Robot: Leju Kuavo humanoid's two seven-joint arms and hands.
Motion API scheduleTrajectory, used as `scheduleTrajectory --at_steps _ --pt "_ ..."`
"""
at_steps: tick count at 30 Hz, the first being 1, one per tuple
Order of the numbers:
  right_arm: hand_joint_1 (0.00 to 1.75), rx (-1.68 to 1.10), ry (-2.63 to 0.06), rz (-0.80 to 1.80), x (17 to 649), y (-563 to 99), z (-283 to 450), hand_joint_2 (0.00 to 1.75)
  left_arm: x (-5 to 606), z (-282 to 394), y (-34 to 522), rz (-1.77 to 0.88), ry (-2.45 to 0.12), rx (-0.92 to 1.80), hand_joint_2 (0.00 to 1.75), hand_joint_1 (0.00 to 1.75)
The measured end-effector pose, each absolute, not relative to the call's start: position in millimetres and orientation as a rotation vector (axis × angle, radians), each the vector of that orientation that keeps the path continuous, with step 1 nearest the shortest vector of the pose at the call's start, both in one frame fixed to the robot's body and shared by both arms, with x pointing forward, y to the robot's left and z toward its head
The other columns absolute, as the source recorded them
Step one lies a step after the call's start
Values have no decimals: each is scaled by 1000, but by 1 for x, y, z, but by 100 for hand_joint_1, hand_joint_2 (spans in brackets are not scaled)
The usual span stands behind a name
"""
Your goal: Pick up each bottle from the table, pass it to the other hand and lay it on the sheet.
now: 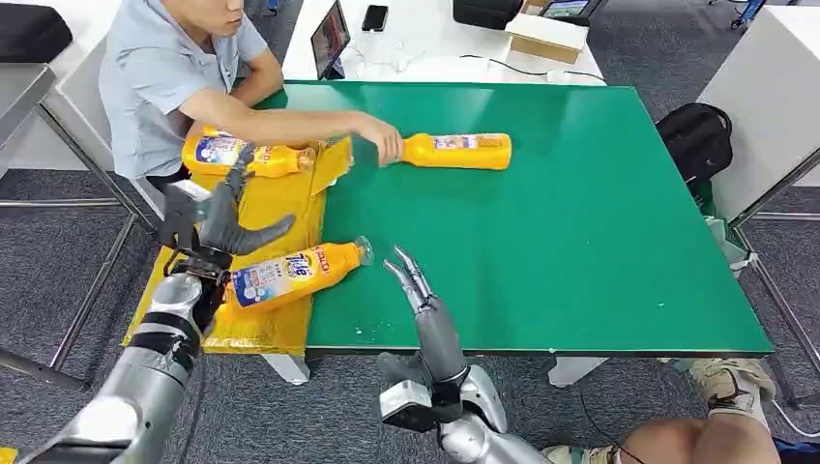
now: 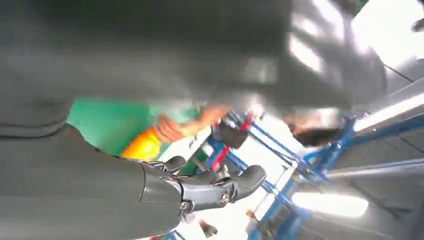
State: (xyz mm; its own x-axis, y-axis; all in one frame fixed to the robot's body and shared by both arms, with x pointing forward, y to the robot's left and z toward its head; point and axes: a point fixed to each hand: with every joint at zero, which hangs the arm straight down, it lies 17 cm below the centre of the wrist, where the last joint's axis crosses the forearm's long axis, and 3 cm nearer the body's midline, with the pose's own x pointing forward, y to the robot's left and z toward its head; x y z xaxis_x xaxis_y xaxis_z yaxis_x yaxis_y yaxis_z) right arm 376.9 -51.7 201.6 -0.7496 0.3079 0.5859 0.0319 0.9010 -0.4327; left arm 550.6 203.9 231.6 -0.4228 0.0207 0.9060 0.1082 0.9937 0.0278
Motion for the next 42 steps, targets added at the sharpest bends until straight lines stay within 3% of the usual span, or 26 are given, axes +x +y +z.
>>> scheduleTrajectory --at_steps 2,4,6,9,19,42 --pt "0 -324 -2385 555 377 -58 202 175 544 243 224 134 -2022 -125 175 0" --pt "0 -466 -2334 661 391 -71 189 175 520 254 254 293 -2118 66 175 0" --pt "0 -573 -2227 780 412 -95 163 175 485 260 270 317 -2199 301 175 0" --pt "0 -739 -2055 923 443 -149 128 175 448 251 279 310 -2213 441 175 0" --pt "0 -956 -1757 1003 502 -256 102 175 418 271 272 289 -2241 515 175 0" --pt "0 -693 -1564 1050 524 -228 47 175 426 282 234 171 -2253 415 175 0"
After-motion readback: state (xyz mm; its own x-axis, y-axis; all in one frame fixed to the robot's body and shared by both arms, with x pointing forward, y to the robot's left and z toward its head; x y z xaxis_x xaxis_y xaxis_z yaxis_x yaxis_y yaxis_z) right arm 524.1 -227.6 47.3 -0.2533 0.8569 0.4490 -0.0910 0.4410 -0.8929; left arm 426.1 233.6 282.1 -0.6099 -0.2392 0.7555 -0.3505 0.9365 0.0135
